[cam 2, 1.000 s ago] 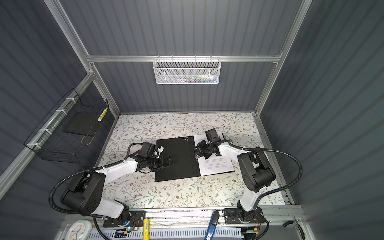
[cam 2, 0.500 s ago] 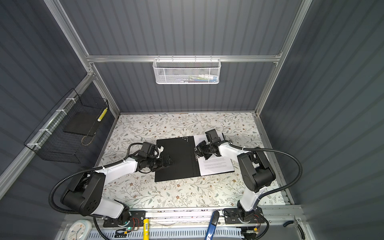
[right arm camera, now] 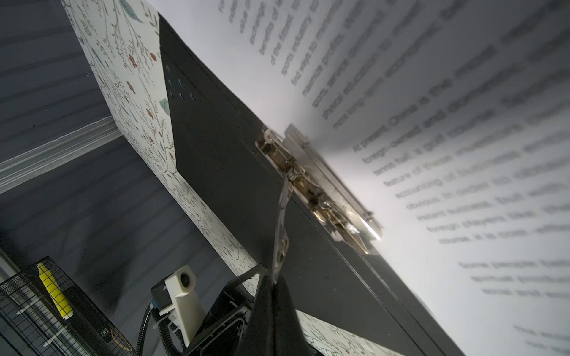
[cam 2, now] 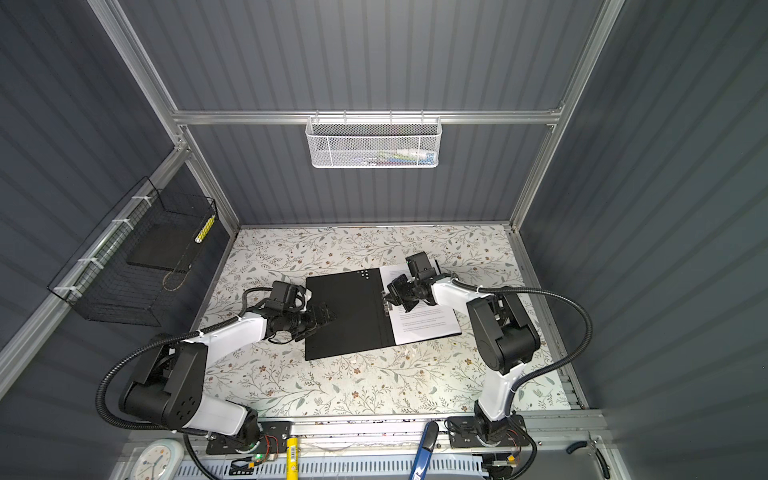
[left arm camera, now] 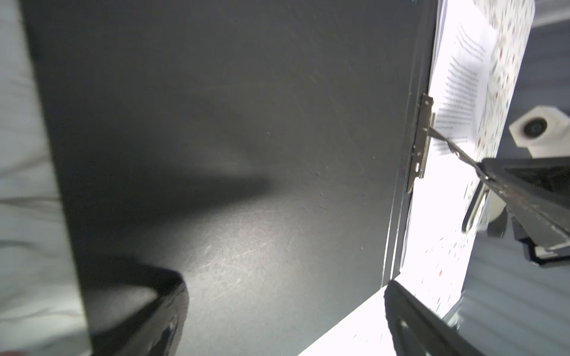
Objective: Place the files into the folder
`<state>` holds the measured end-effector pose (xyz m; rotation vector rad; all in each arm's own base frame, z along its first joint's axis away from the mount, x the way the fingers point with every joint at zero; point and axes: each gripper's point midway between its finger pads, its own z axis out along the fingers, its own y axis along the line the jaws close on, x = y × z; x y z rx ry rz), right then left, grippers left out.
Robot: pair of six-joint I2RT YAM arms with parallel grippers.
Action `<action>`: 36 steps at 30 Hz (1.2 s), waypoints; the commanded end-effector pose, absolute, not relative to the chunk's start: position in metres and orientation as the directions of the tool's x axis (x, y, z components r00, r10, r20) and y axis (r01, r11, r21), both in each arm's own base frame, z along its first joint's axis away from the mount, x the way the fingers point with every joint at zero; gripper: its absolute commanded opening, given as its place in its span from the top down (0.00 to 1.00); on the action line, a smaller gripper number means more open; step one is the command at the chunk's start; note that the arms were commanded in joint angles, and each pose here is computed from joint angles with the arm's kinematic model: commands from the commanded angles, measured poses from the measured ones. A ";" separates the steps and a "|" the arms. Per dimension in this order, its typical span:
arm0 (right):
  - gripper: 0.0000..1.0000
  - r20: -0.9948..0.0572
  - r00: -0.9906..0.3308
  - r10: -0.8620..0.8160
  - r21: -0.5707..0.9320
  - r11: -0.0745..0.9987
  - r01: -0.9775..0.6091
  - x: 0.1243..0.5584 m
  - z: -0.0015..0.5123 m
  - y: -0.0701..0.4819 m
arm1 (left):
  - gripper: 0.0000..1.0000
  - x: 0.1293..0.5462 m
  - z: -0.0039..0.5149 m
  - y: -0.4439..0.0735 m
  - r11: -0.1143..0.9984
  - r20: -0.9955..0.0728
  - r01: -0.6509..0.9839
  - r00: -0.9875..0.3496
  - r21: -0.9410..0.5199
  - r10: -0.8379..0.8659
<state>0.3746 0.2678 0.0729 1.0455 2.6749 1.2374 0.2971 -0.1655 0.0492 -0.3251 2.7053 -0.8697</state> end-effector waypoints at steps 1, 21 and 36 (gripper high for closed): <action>1.00 0.233 -0.796 0.559 0.734 0.436 0.521 0.389 0.086 0.283 | 0.00 0.279 0.025 -0.137 0.834 -0.111 -0.260 -0.929 -0.486 -0.354; 1.00 0.140 -0.826 0.546 0.617 0.605 0.504 0.328 -0.003 0.228 | 0.00 0.263 -0.006 -0.107 0.827 -0.027 -0.419 -0.887 -0.375 -0.461; 1.00 0.066 -0.830 0.554 0.457 0.722 0.519 0.281 -0.077 0.186 | 0.00 0.255 -0.023 -0.102 0.829 0.006 -0.450 -0.880 -0.334 -0.475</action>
